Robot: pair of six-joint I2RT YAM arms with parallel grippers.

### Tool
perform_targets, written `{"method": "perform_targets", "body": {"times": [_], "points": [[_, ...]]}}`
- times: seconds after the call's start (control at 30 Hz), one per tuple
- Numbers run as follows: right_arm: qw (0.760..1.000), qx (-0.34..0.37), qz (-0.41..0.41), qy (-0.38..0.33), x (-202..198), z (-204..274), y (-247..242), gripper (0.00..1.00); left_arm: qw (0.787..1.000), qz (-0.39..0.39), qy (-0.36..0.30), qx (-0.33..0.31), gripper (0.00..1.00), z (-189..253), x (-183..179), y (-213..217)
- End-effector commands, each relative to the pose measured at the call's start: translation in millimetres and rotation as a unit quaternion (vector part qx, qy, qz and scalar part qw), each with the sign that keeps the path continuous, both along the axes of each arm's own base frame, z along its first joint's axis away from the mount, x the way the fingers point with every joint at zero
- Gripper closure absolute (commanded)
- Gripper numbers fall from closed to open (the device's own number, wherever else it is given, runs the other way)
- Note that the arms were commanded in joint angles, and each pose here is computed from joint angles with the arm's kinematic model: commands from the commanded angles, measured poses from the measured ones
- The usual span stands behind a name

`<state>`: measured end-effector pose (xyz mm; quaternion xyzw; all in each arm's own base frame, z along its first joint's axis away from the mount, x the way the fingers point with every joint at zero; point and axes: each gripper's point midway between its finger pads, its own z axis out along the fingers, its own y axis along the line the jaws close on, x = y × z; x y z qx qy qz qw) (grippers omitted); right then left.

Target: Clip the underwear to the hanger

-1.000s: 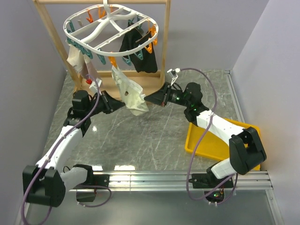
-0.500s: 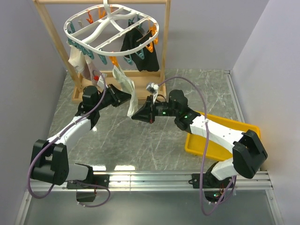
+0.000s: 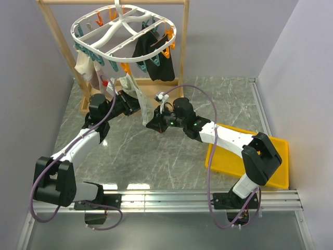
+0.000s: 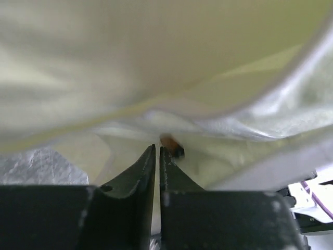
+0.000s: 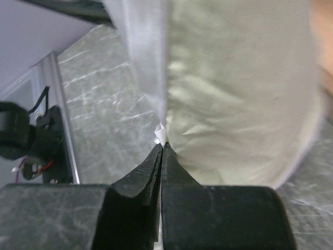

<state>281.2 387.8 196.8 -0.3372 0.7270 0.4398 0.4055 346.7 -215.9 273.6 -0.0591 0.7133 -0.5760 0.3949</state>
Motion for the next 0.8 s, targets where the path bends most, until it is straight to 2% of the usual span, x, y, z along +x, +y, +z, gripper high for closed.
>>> {"method": "perform_targets", "body": {"times": [0.0, 0.2, 0.4, 0.77], "points": [[0.998, 0.014, -0.042, -0.039, 24.2, 27.0, 0.0, 1.0, 0.999, 0.008, -0.046, 0.012, 0.82, 26.2, -5.6, 13.1], [0.997, 0.008, -0.066, -0.023, 35.8, 16.0, 3.8, 1.0, 0.999, 0.027, -0.035, 0.029, 0.71, 20.4, -8.7, 35.0], [0.997, 0.007, -0.074, -0.016, 42.9, 10.0, 9.0, 1.0, 0.997, 0.038, -0.052, 0.05, 0.71, 21.8, -19.1, 50.0], [0.998, 0.015, -0.065, -0.004, 42.4, 9.1, 17.0, 1.0, 0.993, 0.074, -0.036, 0.084, 0.71, -4.3, -32.2, 67.8]]}}
